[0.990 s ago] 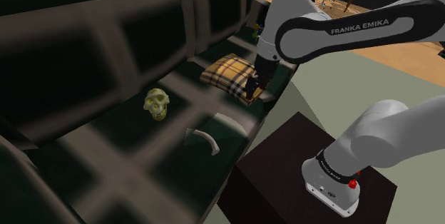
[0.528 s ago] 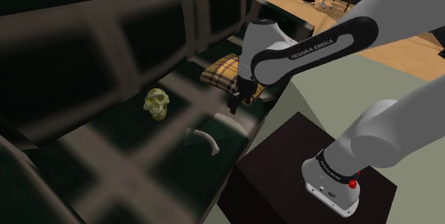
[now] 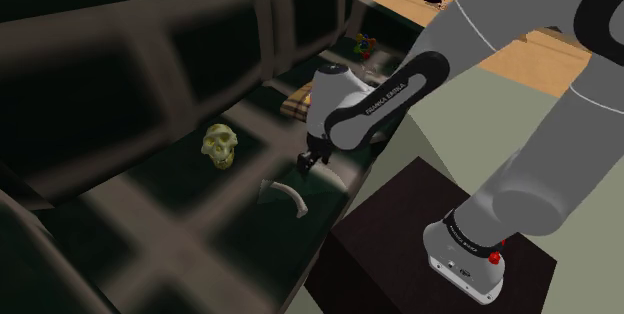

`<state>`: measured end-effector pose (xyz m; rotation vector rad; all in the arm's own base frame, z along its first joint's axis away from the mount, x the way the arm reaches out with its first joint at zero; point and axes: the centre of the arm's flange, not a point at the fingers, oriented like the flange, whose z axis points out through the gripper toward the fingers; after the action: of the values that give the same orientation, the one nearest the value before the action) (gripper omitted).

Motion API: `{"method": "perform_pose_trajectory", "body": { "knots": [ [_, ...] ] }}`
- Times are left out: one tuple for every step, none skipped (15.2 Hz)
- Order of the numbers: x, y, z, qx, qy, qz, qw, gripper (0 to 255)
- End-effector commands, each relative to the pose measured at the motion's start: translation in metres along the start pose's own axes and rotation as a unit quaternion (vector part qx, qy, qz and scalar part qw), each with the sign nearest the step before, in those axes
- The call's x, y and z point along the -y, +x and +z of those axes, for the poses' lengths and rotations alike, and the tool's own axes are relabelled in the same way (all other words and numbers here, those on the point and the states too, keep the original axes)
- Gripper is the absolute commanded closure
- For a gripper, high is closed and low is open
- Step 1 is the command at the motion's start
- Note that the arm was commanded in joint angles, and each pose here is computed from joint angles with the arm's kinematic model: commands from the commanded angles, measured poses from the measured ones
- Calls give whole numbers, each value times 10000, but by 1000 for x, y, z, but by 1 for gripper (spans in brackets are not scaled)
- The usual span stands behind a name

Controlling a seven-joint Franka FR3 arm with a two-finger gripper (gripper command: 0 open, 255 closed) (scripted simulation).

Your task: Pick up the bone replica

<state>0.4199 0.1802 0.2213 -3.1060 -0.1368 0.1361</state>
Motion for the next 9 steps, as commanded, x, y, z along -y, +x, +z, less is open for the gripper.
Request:
{"method": "perform_pose_trajectory", "body": {
  "knots": [
    [8,9,26,24,-1,9,10000,0],
    [13,14,38,37,-3,14,10000,0],
    [17,19,49,50,-5,19,10000,0],
    [21,24,61,62,-7,24,10000,0],
    [25,29,73,75,-9,29,10000,0],
    [29,34,84,87,-11,34,10000,0],
    [33,38,96,100,-13,39,9999,0],
    [36,41,103,107,-15,42,9999,0],
    [36,42,108,107,-15,42,9999,0]
  ]
}}
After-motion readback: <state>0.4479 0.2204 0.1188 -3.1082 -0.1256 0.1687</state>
